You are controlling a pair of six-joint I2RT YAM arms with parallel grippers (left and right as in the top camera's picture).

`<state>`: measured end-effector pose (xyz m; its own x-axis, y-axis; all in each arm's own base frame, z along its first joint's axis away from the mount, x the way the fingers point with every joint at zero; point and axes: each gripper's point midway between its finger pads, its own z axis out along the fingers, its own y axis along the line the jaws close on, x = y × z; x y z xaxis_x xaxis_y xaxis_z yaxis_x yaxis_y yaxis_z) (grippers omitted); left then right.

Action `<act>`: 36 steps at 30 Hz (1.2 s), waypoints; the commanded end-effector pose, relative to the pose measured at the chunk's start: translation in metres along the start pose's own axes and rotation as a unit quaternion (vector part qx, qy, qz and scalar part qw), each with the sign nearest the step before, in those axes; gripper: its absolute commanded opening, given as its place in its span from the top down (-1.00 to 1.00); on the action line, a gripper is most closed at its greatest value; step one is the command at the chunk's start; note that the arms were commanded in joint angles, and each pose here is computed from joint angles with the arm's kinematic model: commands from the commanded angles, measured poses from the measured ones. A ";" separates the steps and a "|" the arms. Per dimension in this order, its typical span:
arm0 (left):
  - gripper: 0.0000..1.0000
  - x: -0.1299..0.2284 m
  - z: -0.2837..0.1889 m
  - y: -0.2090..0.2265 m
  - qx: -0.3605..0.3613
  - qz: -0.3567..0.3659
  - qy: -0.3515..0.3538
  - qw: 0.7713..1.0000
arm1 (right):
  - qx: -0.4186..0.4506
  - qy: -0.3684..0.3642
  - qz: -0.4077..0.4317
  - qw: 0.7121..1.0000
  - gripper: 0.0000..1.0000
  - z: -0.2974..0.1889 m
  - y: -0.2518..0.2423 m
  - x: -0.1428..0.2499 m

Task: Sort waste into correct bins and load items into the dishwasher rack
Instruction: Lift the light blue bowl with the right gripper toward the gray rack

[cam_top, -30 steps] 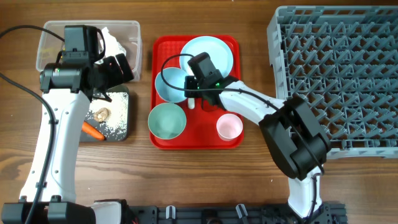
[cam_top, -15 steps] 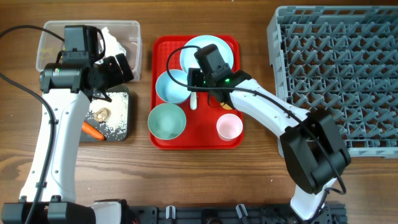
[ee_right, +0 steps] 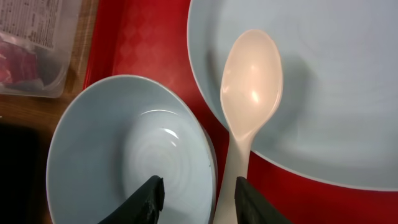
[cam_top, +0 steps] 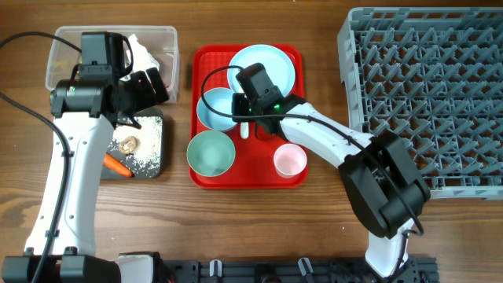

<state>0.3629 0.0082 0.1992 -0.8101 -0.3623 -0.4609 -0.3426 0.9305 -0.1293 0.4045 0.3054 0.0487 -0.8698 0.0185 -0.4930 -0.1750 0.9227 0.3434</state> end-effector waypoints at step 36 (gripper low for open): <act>-1.00 0.001 0.003 0.002 -0.001 -0.011 0.005 1.000 | 0.251 -0.318 0.001 0.914 0.92 -0.266 -0.122 -0.158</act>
<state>0.3628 0.0082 0.1991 -0.8102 -0.3626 -0.4605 -0.3430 0.9304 -0.1293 0.4348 0.1632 0.2603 -0.5425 0.1474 -0.8270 -0.0587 0.9754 0.2124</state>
